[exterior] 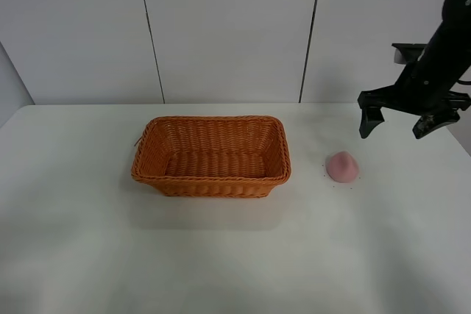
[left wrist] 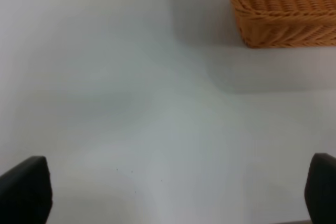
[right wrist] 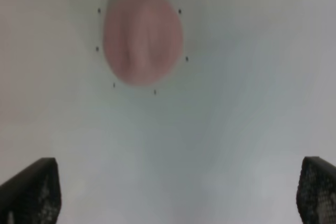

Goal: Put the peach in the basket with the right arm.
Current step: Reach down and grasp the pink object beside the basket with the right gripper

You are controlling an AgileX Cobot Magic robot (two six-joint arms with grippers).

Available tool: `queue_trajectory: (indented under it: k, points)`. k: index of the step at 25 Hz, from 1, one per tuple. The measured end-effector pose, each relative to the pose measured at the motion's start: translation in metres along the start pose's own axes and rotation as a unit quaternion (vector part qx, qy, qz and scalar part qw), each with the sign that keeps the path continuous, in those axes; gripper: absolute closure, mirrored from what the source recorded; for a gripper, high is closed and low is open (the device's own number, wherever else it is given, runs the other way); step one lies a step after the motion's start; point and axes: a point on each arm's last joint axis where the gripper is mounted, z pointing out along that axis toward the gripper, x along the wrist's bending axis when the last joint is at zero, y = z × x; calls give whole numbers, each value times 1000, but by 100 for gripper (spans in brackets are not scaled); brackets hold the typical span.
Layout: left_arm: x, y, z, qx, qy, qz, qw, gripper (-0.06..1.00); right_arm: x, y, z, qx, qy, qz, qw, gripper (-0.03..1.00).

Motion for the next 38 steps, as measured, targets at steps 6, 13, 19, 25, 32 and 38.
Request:
queue_trajectory:
  k: [6, 13, 19, 25, 32, 38]
  points:
    - [0, 0, 0, 0, 0, 0, 1000, -4, 24, 27, 40, 28, 13, -45, 999, 27]
    - [0, 0, 0, 0, 0, 0, 1000, -4, 28, 31, 86, 54, 12, -49, 997, 27]
    - [0, 0, 0, 0, 0, 0, 1000, -4, 28, 36, 123, 48, 10, -40, 998, 27]
    - [0, 0, 0, 0, 0, 0, 1000, -4, 26, 34, 142, 61, 1, -38, 997, 27]
    - [0, 0, 0, 0, 0, 0, 1000, -4, 24, 34, 148, 61, -5, -40, 997, 27]
    - [0, 0, 0, 0, 0, 0, 1000, -4, 24, 32, 157, 74, -7, -37, 997, 27]
